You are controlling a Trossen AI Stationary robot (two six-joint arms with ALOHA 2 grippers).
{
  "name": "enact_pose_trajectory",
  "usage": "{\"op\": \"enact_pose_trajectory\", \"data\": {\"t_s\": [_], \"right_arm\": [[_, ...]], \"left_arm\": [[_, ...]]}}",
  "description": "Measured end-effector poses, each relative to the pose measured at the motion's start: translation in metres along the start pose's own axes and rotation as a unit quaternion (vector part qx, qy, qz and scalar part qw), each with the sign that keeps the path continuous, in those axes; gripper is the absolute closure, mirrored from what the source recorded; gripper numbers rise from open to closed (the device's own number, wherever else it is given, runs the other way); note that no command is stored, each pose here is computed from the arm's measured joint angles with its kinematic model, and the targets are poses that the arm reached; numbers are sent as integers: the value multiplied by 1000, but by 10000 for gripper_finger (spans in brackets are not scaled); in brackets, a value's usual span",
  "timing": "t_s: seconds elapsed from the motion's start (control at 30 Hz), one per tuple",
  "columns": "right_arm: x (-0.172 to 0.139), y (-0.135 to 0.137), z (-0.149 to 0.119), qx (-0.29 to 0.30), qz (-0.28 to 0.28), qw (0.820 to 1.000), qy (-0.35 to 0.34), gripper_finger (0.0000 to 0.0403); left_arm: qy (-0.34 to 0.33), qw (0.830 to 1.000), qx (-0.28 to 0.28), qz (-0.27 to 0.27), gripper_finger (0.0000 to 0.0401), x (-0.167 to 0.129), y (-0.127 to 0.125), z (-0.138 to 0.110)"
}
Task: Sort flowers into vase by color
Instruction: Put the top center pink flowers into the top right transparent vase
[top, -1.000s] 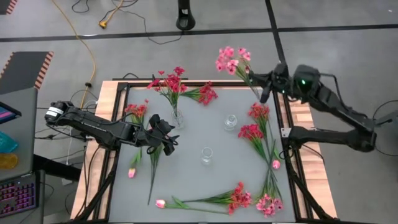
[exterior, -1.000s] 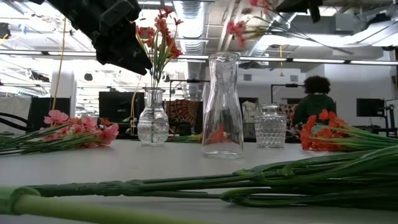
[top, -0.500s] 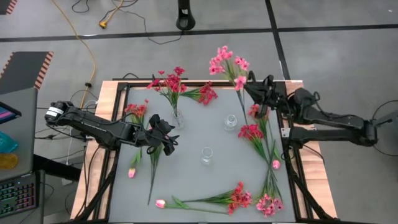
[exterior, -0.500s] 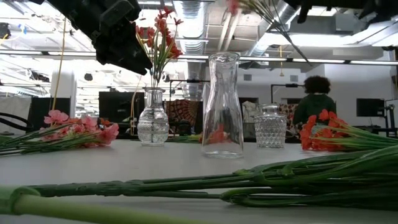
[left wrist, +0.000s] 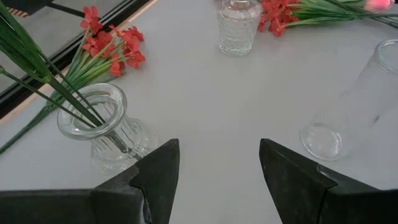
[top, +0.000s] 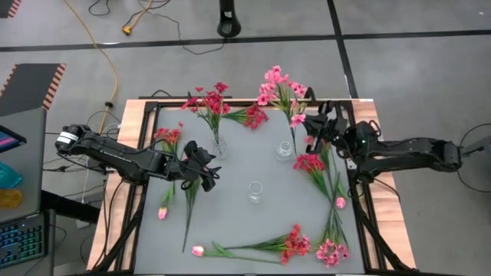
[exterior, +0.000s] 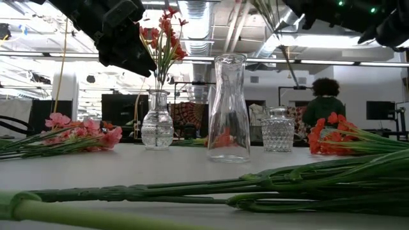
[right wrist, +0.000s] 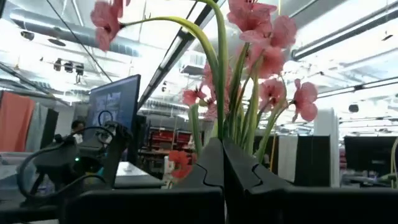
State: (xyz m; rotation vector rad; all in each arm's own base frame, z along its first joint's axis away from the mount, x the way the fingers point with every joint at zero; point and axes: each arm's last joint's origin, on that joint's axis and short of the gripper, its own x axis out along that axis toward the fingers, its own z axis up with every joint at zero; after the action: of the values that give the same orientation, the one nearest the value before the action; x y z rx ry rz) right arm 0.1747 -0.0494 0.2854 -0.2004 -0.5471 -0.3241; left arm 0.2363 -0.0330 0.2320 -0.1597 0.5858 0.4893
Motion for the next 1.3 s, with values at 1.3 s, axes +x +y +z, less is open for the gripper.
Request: {"op": "enact_pose_trajectory", "data": {"t_s": [1.3], "right_arm": [[9,-15,-46,-59,-7,998,-5,386]], "left_arm": [[0,1000,-5,0,191,0,0,0]]}}
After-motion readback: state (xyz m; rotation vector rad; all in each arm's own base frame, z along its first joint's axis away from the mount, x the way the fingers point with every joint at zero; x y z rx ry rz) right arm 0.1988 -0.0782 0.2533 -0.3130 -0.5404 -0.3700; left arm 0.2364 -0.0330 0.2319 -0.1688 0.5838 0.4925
